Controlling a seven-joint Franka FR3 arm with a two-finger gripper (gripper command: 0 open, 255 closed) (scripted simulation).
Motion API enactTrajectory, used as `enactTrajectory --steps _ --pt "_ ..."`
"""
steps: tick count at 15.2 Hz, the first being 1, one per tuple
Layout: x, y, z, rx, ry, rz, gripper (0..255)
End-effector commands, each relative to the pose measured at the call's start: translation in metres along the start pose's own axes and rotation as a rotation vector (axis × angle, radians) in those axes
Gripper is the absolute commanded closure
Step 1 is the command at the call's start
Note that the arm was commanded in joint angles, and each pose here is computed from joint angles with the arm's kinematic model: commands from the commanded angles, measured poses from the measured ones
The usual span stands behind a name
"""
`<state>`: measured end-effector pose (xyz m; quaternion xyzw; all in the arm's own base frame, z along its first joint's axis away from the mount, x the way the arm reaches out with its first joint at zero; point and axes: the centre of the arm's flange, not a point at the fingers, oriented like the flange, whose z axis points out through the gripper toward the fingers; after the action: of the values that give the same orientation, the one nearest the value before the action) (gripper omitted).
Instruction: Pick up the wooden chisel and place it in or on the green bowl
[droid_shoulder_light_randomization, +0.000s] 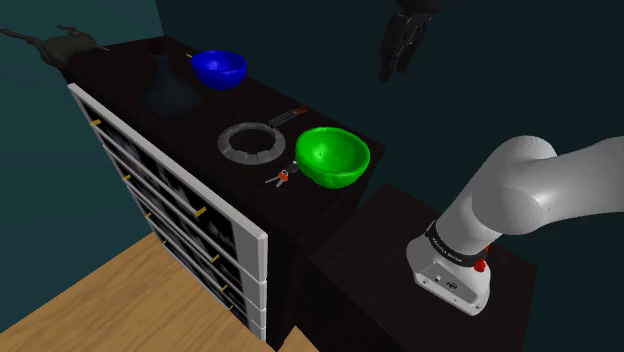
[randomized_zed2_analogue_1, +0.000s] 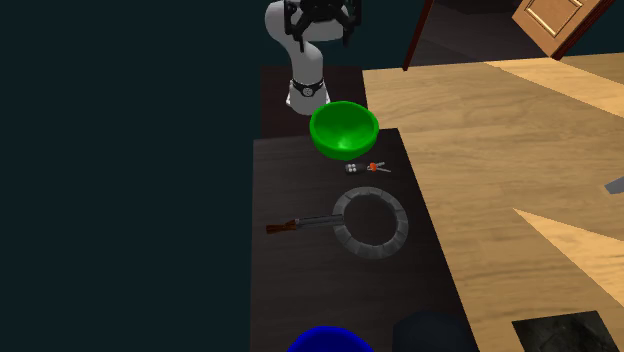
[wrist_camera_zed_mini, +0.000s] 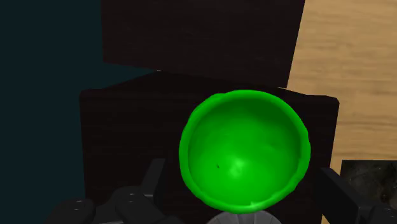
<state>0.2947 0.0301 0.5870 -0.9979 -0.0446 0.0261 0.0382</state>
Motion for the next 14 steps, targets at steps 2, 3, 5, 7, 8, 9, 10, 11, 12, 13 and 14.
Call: enactTrajectory --steps 2,3,5,7,8,9,10,11,12,13,14 --pt "0.011 -0.004 0.007 -0.001 0.001 0.044 0" --pt "0.021 -0.008 0.013 -0.002 0.002 0.088 0" --pt "0.043 -0.013 0.026 -0.004 0.005 0.175 0" --pt "0.066 -0.017 0.04 -0.006 0.007 0.263 0" --pt "0.077 -0.018 0.046 -0.007 0.009 0.306 0" --pt "0.088 -0.019 0.053 -0.008 0.01 0.35 0" --pt "0.099 -0.019 0.059 -0.009 0.011 0.394 0" --pt "0.111 -0.018 0.066 -0.01 0.012 0.438 0" --pt "0.122 -0.017 0.072 -0.012 0.014 0.481 0" --pt "0.133 -0.016 0.079 -0.013 0.015 0.525 0" --pt "0.145 -0.014 0.085 -0.014 0.016 0.569 0"
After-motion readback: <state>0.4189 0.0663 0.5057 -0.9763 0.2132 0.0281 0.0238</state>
